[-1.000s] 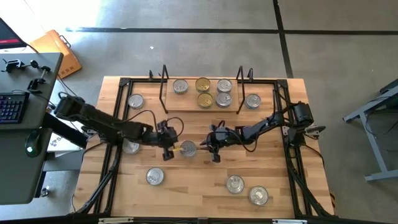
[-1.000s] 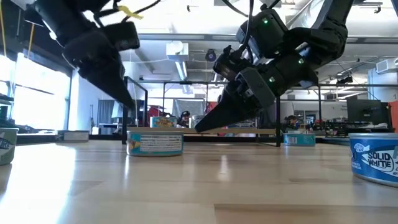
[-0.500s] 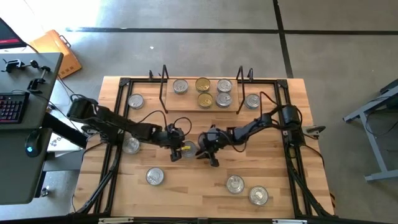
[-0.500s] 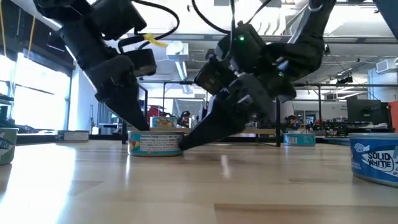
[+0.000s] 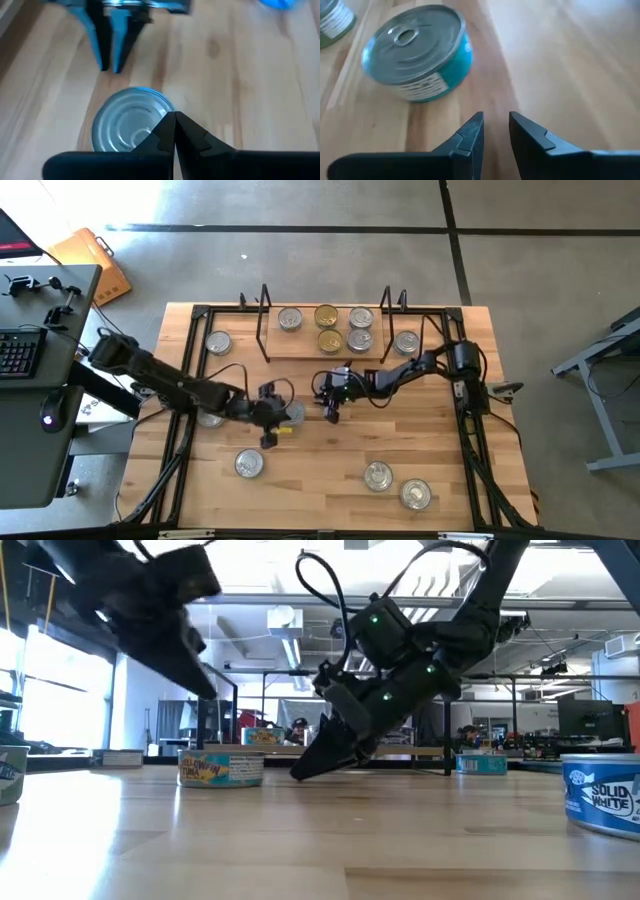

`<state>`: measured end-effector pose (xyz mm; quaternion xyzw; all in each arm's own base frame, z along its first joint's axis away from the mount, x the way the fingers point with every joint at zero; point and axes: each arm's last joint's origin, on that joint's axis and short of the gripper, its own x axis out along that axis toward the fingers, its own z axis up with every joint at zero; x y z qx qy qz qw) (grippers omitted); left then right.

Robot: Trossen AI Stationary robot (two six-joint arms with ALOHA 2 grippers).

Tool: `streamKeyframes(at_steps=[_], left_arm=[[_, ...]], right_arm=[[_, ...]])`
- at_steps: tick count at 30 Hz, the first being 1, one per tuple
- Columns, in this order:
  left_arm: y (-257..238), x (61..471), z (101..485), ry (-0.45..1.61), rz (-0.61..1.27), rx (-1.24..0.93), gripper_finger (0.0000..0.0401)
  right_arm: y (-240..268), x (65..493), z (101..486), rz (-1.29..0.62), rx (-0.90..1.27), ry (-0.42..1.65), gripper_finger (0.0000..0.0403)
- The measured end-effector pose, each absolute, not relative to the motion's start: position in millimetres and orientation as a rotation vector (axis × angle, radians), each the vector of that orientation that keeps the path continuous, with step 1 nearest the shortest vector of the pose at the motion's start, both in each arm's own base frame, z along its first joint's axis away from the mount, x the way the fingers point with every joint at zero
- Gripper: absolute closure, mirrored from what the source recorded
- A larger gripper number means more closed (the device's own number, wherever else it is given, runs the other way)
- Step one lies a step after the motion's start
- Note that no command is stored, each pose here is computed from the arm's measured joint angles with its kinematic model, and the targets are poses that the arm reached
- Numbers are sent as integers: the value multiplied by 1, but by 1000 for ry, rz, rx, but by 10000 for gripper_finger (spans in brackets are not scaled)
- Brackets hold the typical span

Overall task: Stack canned seafood by type on shelf
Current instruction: Put the yellow-blue tuna can on the shelf aligned with the other yellow-blue tuna can

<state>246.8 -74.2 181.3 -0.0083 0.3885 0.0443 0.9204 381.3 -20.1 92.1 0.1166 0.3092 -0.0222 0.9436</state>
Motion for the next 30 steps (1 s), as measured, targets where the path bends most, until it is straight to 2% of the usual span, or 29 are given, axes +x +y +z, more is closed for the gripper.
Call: streamKeyframes(at_steps=[5, 17, 20, 24, 30], left_arm=[[-101, 239, 173, 839, -130, 258, 382], [-101, 256, 128, 922, 9, 528, 263], [-99, 258, 119, 930, 84, 592, 258], [-101, 260, 114, 914, 115, 646, 275], [-113, 258, 127, 808, 118, 606, 294]], right_arm=[[-6, 382, 92, -4, 203, 631, 320], [8, 384, 94, 51, 146, 602, 320], [8, 384, 94, 50, 146, 602, 320], [8, 384, 94, 50, 146, 602, 320], [8, 384, 94, 50, 146, 601, 320]])
